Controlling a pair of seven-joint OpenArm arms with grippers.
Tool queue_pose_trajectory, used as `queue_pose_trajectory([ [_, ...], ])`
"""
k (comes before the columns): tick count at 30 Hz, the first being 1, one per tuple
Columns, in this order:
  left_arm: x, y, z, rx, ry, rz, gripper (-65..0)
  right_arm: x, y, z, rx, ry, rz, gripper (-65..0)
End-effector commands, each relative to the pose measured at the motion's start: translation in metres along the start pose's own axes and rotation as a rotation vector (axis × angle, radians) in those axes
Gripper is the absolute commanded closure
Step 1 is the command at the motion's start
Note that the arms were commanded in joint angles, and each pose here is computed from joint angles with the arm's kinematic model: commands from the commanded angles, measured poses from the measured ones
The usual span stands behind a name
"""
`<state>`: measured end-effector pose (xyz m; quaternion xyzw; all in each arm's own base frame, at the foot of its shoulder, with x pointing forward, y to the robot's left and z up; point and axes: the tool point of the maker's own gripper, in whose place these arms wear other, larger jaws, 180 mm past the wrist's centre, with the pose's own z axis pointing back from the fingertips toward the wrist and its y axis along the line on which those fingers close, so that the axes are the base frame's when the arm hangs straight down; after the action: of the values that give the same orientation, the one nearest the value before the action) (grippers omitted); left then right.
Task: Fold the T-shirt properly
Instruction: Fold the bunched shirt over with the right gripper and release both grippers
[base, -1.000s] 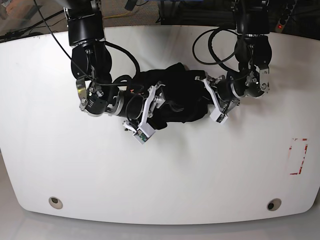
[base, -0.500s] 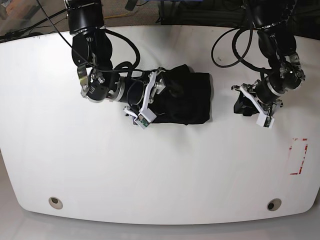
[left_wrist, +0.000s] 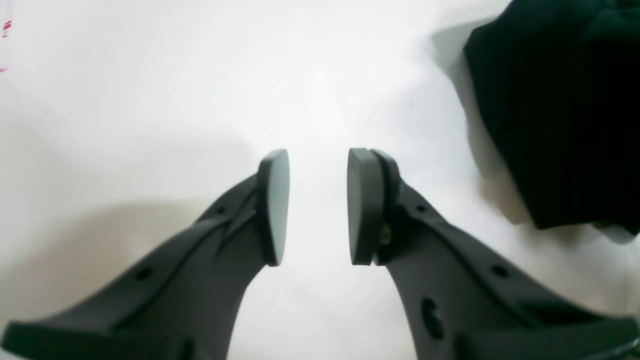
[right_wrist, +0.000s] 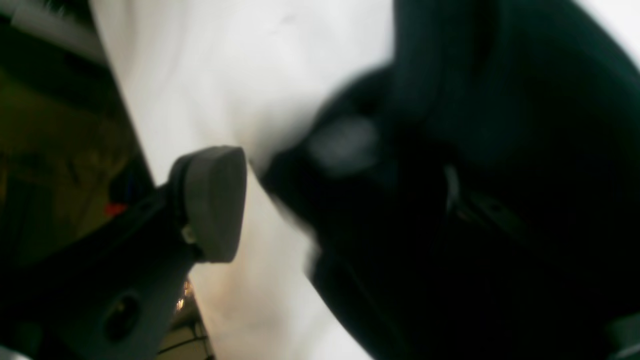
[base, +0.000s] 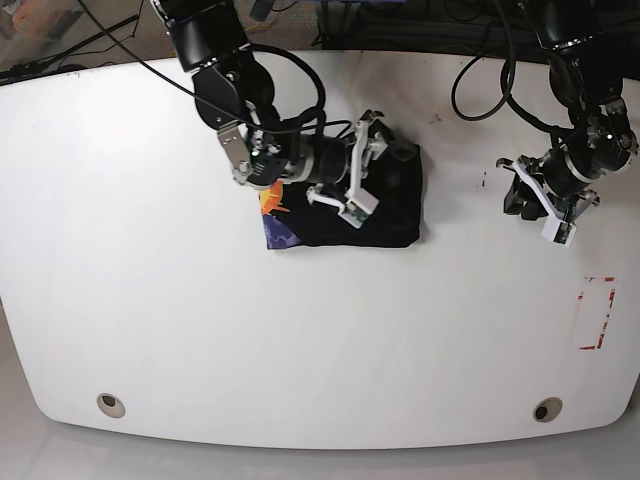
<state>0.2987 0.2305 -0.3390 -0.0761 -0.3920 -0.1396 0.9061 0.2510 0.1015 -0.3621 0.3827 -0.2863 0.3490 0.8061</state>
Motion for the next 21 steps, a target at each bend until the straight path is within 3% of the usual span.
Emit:
queue_pose_trajectory([
  [1, 0.026, 0.005, 0.012, 0.016, -0.065, -0.067, -17.1, 0.024, 0.0, 0.005, 0.007, -0.073, 0.022, -44.5],
  [11, 0.04, -0.04, 0.002, -0.092, -0.055, -0.219, -17.1, 0.058, -0.013, 0.055, -0.092, -0.171, 0.159, -44.7],
  [15, 0.042, -0.063, -0.005, -0.151, -0.051, -0.262, -17.1, 0.058, -0.04, 0.073, -0.165, -0.181, 0.133, -44.5],
  [21, 0.057, -0.115, -0.013, -0.27, -0.08, -0.369, -17.1, 0.04, -0.099, 0.095, -0.281, -0.171, 0.002, -44.5],
])
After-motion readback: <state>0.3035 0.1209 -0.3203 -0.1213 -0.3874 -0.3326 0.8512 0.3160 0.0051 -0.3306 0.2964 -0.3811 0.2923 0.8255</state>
